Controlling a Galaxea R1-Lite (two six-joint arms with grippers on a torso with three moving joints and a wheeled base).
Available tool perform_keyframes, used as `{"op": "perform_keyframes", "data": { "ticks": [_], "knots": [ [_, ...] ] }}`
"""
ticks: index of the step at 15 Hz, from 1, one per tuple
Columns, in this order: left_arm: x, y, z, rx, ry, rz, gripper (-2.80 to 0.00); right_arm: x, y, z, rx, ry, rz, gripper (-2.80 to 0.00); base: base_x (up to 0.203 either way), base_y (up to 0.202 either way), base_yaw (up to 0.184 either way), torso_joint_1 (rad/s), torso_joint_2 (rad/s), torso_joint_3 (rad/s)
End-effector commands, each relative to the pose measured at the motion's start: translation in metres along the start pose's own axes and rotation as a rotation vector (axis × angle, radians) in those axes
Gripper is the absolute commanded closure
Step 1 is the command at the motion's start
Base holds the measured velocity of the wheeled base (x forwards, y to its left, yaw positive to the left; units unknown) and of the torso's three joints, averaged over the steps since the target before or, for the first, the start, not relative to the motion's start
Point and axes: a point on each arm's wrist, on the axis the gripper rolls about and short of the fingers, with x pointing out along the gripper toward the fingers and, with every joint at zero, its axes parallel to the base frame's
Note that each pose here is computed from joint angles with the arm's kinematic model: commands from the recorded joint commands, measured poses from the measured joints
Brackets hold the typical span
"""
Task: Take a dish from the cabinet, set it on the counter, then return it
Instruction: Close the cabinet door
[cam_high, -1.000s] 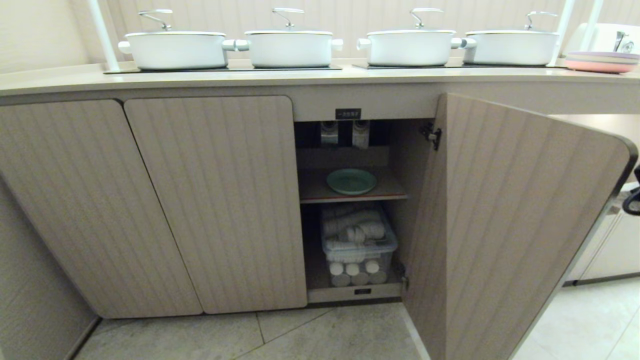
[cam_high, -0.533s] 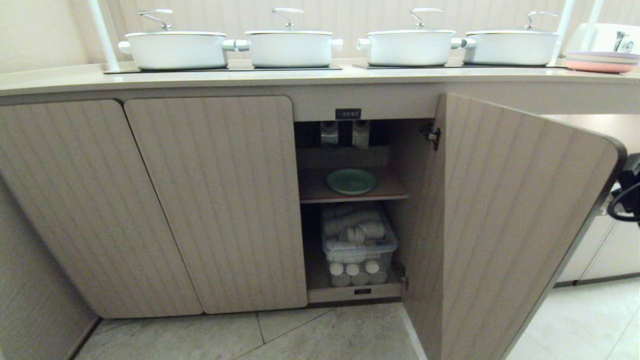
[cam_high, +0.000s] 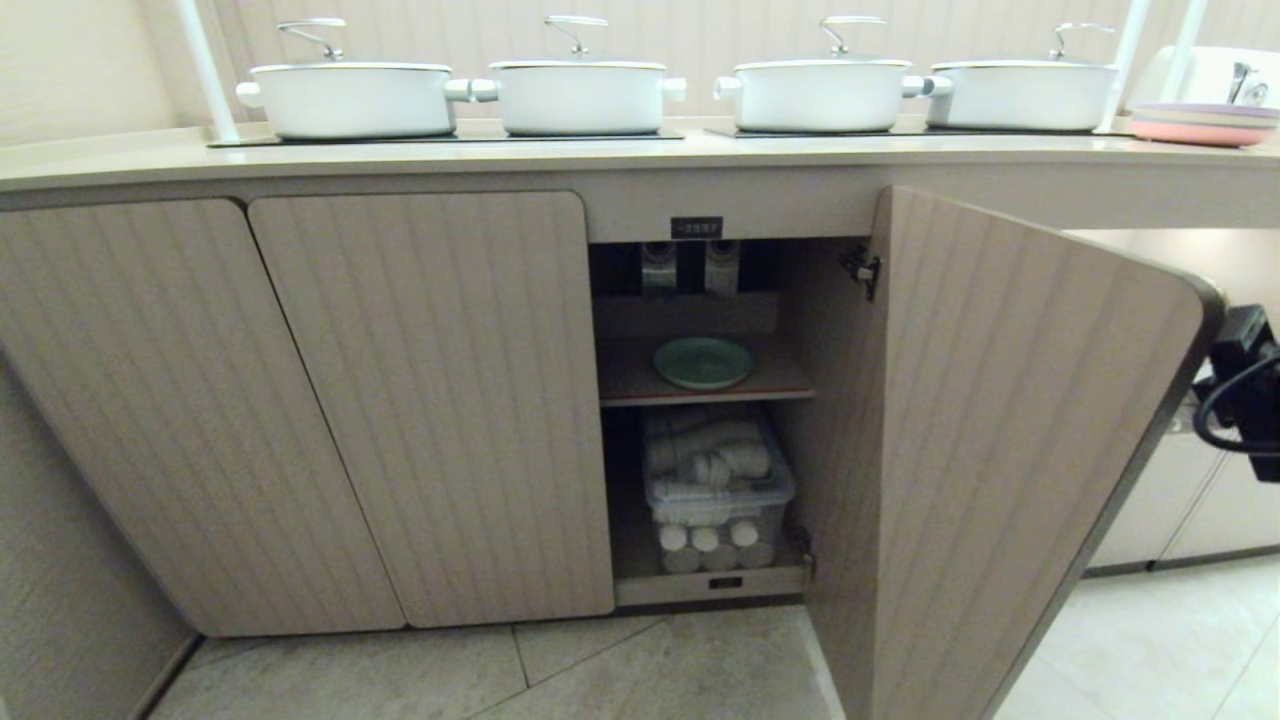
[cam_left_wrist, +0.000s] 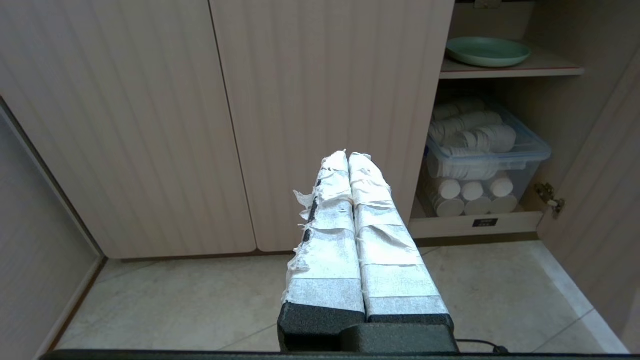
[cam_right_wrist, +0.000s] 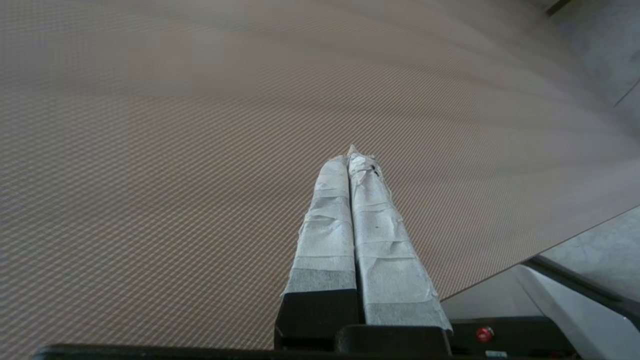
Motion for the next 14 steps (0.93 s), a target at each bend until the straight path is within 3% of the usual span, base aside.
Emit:
{"op": "perform_keyframes", "data": {
  "ticks": [1, 5, 14],
  "knots": [
    [0.000, 0.000, 0.000, 0.000, 0.000, 0.001, 0.00, 0.002, 0.004, -0.007, -0.006, 0.030, 0.012, 0.00, 0.000, 0.000, 0.000, 0.000, 0.00, 0.000],
    [0.000, 0.000, 0.000, 0.000, 0.000, 0.001, 0.00, 0.009, 0.008, -0.017, 0.000, 0.074, 0.025, 0.00, 0.000, 0.000, 0.000, 0.000, 0.00, 0.000],
    [0.000, 0.000, 0.000, 0.001, 0.001, 0.000, 0.00, 0.024, 0.034, -0.030, 0.049, 0.123, 0.142, 0.00, 0.000, 0.000, 0.000, 0.000, 0.00, 0.000]
  ]
}}
